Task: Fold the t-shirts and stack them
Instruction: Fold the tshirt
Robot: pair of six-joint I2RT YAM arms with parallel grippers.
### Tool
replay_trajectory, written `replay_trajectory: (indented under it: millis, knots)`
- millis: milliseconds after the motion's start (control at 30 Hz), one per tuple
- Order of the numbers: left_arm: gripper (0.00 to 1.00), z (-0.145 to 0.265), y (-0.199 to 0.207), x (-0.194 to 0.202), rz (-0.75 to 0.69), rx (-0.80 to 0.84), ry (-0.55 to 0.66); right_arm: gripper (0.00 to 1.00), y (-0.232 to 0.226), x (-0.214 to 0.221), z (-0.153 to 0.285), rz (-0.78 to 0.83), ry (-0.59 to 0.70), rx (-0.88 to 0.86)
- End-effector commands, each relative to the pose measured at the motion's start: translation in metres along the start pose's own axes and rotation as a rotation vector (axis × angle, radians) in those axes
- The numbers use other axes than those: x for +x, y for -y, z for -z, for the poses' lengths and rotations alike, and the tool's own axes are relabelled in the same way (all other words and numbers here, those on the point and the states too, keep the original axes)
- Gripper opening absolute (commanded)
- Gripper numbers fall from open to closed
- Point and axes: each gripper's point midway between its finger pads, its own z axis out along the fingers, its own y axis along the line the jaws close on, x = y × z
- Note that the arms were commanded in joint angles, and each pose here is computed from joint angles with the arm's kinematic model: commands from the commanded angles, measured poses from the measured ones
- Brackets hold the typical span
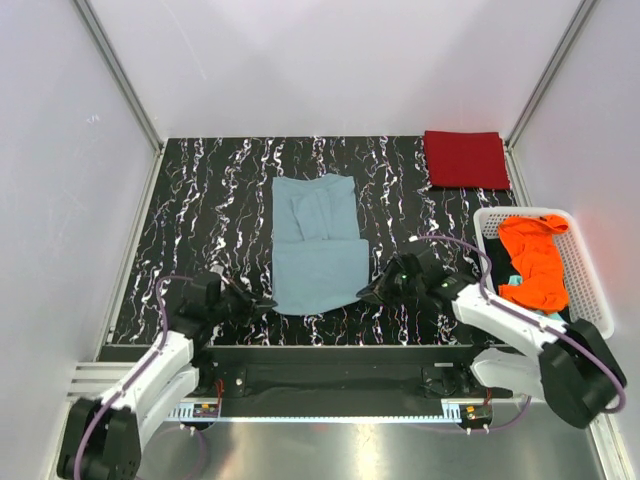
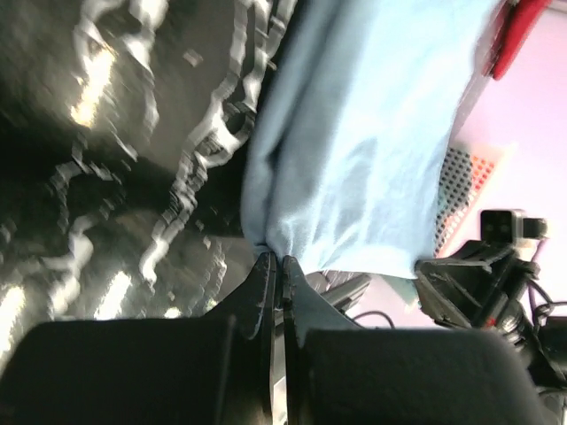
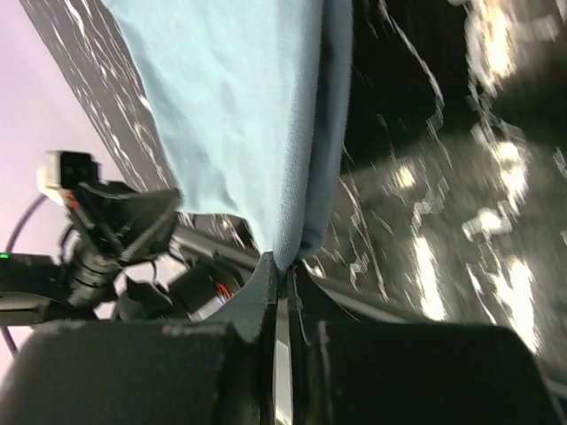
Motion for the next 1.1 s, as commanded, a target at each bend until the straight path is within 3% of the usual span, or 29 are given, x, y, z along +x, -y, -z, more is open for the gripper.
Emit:
replay_trajectory:
  millis: [0,100,433,733,900,1067]
  knots:
    - [0.00,0.021,0.022,0.005,-0.066,0.077,0.023,0.01,0.027,0.020,0.016,-0.016,-0.028,0.070]
    - [0.00,0.040,0.032,0.007,-0.088,0.137,0.066,0.01,0.033,0.029,0.033,-0.010,-0.025,0.057]
    - [0.00,0.073,0.045,0.034,-0.110,0.209,-0.015,0.01,0.035,0.061,0.069,0.041,-0.103,0.063]
    - [0.00,0.082,0.051,0.040,-0.139,0.196,-0.043,0.01,0.028,0.073,0.071,0.110,-0.153,0.080]
    - [0.00,0.081,0.066,0.024,-0.177,0.143,0.008,0.01,-0.012,0.060,0.080,0.204,-0.111,0.035]
    - [0.00,0.090,0.113,-0.002,-0.307,0.138,0.102,0.00,-0.046,0.048,0.074,0.195,-0.153,0.035]
